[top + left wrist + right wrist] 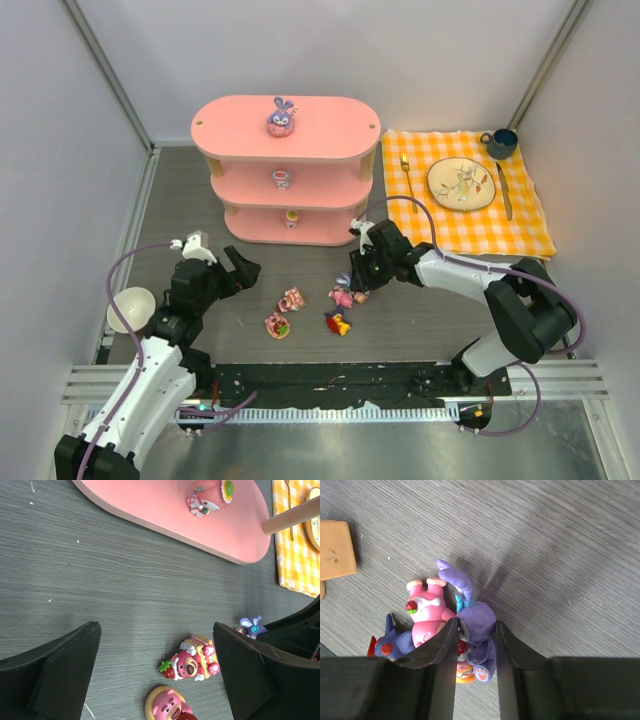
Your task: Place and organize the plastic toys onto the shelf
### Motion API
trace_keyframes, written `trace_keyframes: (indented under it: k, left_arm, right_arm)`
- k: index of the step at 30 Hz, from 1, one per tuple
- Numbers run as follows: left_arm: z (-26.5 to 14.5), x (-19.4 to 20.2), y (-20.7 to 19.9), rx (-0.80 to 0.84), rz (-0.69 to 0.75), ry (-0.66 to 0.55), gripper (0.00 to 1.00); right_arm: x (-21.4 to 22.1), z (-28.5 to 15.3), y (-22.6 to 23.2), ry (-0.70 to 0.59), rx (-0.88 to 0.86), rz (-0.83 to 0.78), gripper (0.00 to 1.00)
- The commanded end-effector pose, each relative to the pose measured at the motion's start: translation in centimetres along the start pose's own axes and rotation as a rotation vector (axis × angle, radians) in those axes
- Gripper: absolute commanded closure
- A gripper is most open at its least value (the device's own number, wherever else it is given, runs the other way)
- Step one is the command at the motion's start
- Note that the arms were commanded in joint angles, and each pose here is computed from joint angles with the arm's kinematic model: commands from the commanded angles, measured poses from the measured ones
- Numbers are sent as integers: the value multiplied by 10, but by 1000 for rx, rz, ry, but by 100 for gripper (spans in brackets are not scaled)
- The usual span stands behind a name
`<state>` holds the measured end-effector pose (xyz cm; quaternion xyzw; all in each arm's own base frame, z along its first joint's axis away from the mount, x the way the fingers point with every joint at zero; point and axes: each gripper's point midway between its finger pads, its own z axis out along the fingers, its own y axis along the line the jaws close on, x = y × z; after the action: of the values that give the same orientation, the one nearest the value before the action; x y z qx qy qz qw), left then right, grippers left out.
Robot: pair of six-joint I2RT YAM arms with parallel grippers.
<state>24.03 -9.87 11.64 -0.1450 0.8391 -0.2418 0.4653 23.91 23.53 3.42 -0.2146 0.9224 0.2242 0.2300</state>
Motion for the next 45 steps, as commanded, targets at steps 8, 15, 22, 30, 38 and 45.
trace_keyframes:
  k: [8, 15, 22, 30, 38, 45]
  left_arm:
    - [-3, -16, -17, 52, 8, -37, 0]
    - [-3, -17, -18, 57, 7, -37, 0]
    - [-2, -16, -19, 60, 5, -31, 0]
    - [-3, -18, -18, 56, 4, -39, 0]
    - [-3, -18, -16, 46, 5, -41, 0]
    - [1, -17, -16, 45, 6, -40, 0]
  right_arm:
    - [-25, -20, 19, -65, -73, -18, 99]
    - [-73, -99, 45, -318, -108, -76, 99]
    - [-154, -259, 109, -832, -271, -236, 99]
    - [-245, -358, 149, -1136, -313, -292, 99]
    - [-322, -379, 157, -1357, -254, -382, 99]
    - [-351, -376, 142, -1499, -284, -349, 99]
